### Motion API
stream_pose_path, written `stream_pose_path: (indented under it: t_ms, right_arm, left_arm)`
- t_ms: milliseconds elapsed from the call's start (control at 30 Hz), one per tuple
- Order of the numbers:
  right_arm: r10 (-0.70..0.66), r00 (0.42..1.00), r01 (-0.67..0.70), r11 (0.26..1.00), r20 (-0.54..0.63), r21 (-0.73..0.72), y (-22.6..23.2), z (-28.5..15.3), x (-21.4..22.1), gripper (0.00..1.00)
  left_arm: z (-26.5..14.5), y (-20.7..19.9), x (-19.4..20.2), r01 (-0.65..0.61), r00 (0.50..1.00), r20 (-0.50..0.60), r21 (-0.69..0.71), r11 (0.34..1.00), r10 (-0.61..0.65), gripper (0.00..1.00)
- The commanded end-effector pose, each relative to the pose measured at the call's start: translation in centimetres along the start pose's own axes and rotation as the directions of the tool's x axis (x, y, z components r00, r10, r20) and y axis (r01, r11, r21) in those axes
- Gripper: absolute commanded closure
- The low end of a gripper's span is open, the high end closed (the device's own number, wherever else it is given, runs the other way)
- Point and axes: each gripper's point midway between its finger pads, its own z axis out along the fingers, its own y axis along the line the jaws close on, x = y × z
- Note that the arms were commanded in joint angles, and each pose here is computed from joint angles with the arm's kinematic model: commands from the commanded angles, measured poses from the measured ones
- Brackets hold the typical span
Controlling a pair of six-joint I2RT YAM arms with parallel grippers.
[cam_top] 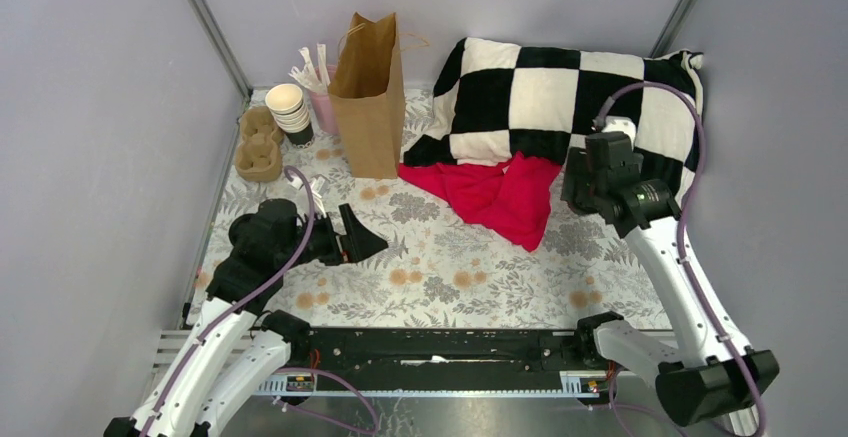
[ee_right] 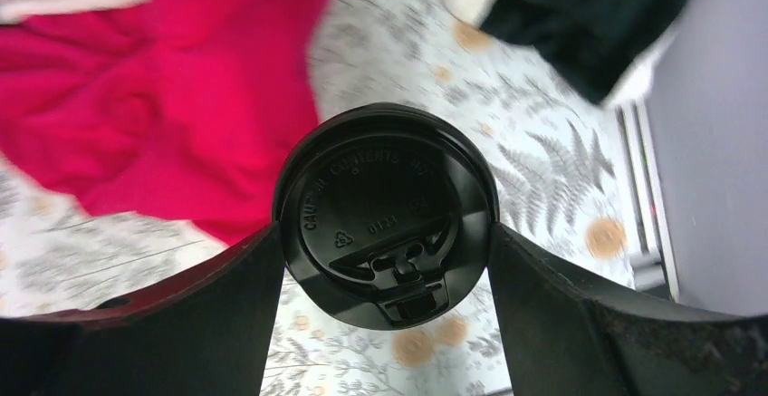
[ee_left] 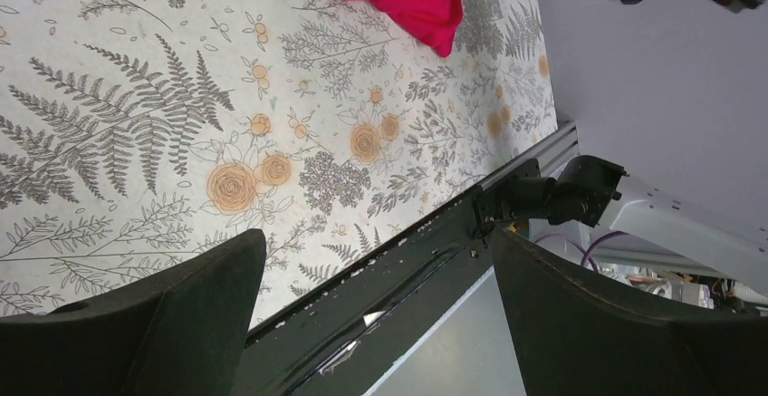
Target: Pack the takeout coffee
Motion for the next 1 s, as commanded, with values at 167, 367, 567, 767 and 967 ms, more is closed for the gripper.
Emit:
stream_pose_path:
  t_ms: [167,367,567,767,967]
  right_arm:
    - [0.155,0.970,-0.142,0.987,-0.188,0.080,-3.1,5.3,4.3,0.21]
    - [0.173,0.951,-0.151,0.983,-0.256,0.102,-2.6,7.5,6.6,0.21]
    - [0.172,0.951,-0.147,0.983,-0.258,0.113,-2.8,7.7,7.7,0.11]
    - [0.166,0.967,-0.152,0.985,-0.195,0.086,-3.0,4.1,3.4,0.00]
    - [-0.019,0.995,0.012,0.998,-0.096,-0.069,4.4,-0.9,-1.1,0.00]
  left_arm:
    - [-0.5,-2.6,-1.1,-0.080,0.997,0.013,0.109,0.991,0.079,0.01]
    - [-0.8,-3.5,-1.7,-0.100,0.995,0.023,0.128,0.987,0.098,0.01]
    - [-0.8,-3.7,-2.0,-0.107,0.994,0.020,0.132,0.985,0.105,0.01]
    - [-0.4,-3.7,-3.0,-0.104,0.994,0.037,0.106,0.989,0.101,0.01]
    - [0.2,-1.8,-6.0,-0.075,0.989,0.126,-0.055,0.996,0.081,0.01]
